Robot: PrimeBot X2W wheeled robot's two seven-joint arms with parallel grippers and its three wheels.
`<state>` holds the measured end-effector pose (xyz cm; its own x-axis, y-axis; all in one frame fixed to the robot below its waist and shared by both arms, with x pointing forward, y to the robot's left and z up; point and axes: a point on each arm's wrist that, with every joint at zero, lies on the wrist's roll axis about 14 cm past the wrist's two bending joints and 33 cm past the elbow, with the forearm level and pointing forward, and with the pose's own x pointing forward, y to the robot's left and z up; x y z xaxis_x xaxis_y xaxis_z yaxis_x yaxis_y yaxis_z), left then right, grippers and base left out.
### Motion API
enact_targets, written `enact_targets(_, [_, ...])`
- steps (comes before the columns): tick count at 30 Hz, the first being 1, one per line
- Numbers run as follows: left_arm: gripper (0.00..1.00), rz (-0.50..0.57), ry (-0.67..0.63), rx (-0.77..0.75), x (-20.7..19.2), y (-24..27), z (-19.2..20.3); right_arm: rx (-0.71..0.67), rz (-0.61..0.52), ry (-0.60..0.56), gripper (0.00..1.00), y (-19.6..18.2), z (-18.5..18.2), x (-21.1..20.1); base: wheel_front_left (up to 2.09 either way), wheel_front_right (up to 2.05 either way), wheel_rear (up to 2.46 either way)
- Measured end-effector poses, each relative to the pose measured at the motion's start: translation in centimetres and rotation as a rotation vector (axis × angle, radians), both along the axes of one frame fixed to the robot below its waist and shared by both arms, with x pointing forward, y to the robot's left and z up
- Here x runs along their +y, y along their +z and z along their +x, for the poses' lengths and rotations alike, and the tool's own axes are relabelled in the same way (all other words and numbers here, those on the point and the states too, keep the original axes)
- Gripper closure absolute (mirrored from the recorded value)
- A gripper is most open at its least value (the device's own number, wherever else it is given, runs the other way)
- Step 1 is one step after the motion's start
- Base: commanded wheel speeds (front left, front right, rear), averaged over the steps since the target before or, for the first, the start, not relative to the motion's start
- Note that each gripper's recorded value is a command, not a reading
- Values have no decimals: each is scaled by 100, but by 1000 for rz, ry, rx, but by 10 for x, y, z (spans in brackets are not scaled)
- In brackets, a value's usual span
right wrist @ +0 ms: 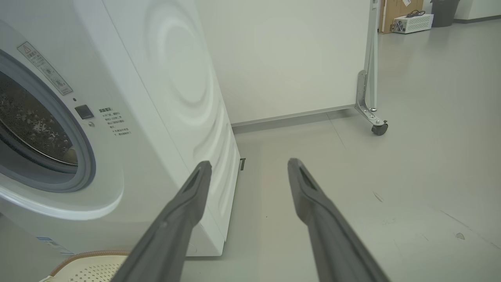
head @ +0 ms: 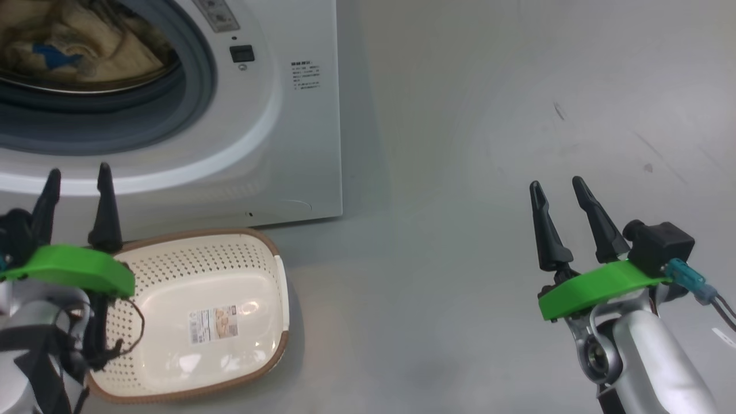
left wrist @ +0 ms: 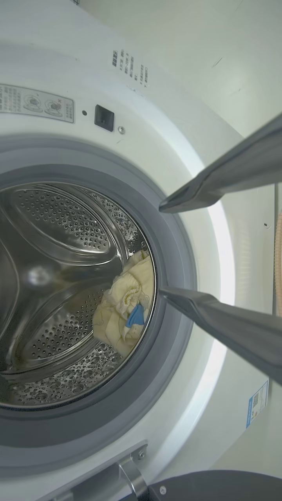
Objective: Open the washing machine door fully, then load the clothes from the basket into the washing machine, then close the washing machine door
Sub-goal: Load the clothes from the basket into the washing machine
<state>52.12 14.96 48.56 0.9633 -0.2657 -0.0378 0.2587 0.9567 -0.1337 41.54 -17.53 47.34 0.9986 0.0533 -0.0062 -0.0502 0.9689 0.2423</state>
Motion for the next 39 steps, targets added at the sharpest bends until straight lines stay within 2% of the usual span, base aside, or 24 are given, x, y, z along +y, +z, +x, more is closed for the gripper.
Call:
enact_targets(4, [0,-58,43,-8,-1,6,-31,-28,-7,8,0,11,-11,3,0,0,0])
enact_targets(14, [0,-1,73,-50,-14,11,-88,-59,-2,27,0,24,-35,11,0,0,0])
enact_targets(22, [0,-48,107,-32,-19,5,-121,-77,2,5,0,30,-54,6,0,0,0])
enact_targets(28, [0,-65,72,-60,-30,12,-130,-82,5,-11,0,31,-63,1,0,0,0])
enact_targets(32, [0,-79,45,-50,-37,9,-135,-89,51,-27,0,33,-63,-2,0,0,0])
enact_targets(39, [0,-93,58,-42,-35,5,-137,-84,53,-26,0,31,-65,-2,0,0,0])
